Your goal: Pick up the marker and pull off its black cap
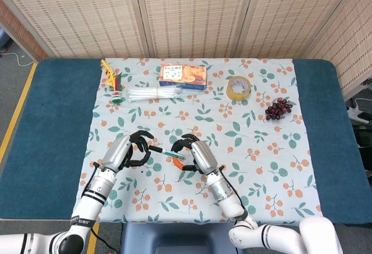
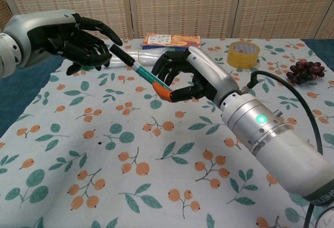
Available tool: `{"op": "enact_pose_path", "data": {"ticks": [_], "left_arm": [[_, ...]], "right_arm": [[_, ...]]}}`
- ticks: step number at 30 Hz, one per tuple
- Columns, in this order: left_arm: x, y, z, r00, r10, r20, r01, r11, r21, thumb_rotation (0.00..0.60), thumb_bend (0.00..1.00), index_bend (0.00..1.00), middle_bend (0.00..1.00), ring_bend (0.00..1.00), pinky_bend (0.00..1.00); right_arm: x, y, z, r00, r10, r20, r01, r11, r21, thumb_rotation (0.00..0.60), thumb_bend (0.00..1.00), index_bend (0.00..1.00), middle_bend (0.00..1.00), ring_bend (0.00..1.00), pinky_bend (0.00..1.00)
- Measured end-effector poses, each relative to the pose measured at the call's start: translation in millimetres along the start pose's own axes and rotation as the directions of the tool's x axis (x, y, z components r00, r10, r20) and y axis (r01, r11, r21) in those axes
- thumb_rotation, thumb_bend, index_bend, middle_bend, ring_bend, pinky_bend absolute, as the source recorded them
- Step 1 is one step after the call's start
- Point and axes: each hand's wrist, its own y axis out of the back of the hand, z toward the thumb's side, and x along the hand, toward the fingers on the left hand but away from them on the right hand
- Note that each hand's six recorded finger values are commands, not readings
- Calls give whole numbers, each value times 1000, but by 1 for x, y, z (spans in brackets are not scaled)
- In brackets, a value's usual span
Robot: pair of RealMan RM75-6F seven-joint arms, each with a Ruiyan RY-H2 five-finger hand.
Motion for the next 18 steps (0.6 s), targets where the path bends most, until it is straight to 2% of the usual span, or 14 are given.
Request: {"op": "enact_pose_path", "data": {"ticks": [2,9,18], "left_arm": [[0,-2,0,1000,9,7,-10,1000,22,600,394,372,605,519,813],[-1,-9,2,999,26,38,-30,994,110,600,396,390,620,519,820],[0,-11,2,999,28,33,-32,994,107,600,390,435,653,525,826]], "right_arm": [[-1,-1,1,1000,-1,0,1,1000,3,600,391,911,767,459,221],[-5,-3,5,1000,-8,4,8,1000,-4,600,391,911,768,459,221],[-3,-5,6,1000,0,3,0,1000,-1,600,391,911,768,459,221]]}}
